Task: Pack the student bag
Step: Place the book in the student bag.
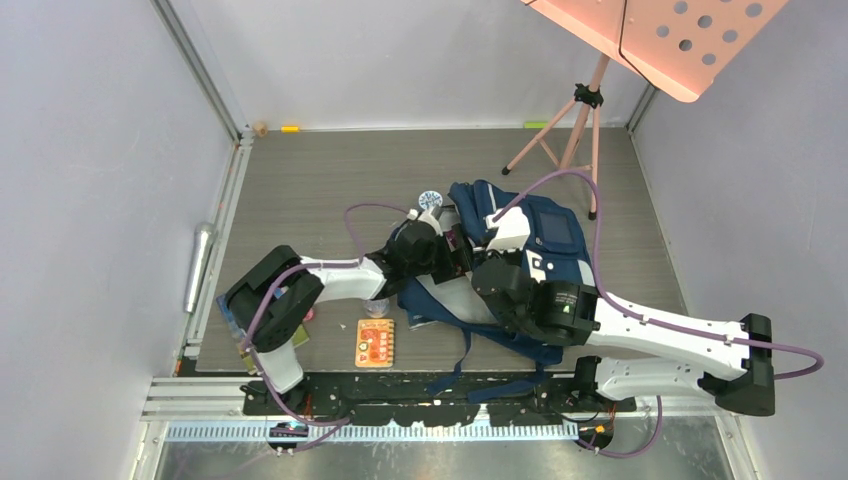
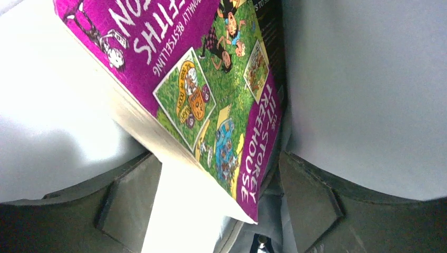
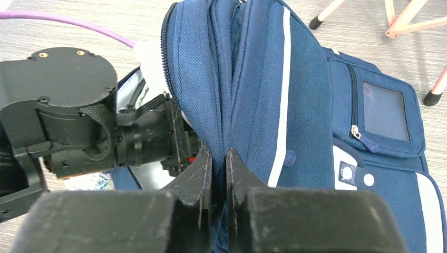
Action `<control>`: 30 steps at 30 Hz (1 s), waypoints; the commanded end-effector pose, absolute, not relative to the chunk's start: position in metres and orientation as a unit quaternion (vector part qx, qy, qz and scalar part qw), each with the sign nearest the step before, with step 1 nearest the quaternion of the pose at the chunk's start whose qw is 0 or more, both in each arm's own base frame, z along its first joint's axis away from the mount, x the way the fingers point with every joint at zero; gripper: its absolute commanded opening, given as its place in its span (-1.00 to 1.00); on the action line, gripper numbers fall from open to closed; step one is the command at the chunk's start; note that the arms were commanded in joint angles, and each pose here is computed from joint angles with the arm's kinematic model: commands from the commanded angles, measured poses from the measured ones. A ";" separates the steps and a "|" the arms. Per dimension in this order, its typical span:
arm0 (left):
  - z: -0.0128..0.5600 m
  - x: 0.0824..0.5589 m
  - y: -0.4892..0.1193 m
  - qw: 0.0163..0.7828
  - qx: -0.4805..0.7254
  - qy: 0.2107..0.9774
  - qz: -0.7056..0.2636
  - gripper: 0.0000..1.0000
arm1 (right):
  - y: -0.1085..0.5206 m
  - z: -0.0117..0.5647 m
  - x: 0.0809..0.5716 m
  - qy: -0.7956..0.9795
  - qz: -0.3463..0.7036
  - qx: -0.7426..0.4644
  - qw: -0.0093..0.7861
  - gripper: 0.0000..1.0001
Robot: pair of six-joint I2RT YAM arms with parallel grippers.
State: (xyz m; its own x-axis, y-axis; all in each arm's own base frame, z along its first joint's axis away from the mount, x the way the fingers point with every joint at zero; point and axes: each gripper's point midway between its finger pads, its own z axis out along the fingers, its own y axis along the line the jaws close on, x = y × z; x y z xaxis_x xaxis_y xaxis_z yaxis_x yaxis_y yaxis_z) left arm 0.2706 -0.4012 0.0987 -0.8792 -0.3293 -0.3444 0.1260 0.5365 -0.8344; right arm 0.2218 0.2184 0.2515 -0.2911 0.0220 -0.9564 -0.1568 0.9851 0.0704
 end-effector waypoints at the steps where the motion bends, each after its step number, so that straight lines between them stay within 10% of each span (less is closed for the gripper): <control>1: 0.101 0.264 -0.378 0.263 -0.038 0.861 -0.434 0.73 | 0.206 0.287 0.229 0.767 0.088 0.022 0.635 -0.99; 8: 0.099 0.254 -0.350 0.270 -0.017 0.887 -0.374 0.81 | 0.209 0.287 0.230 0.768 0.090 0.019 0.634 -0.99; 24: 0.123 0.269 -0.426 0.276 0.036 0.828 -0.487 -0.24 | 0.217 0.284 0.232 0.770 0.087 0.006 0.632 -0.99; 30: 0.138 0.286 -0.463 0.310 0.084 0.802 -0.505 -0.32 | 0.215 0.284 0.232 0.770 0.081 0.004 0.632 -0.99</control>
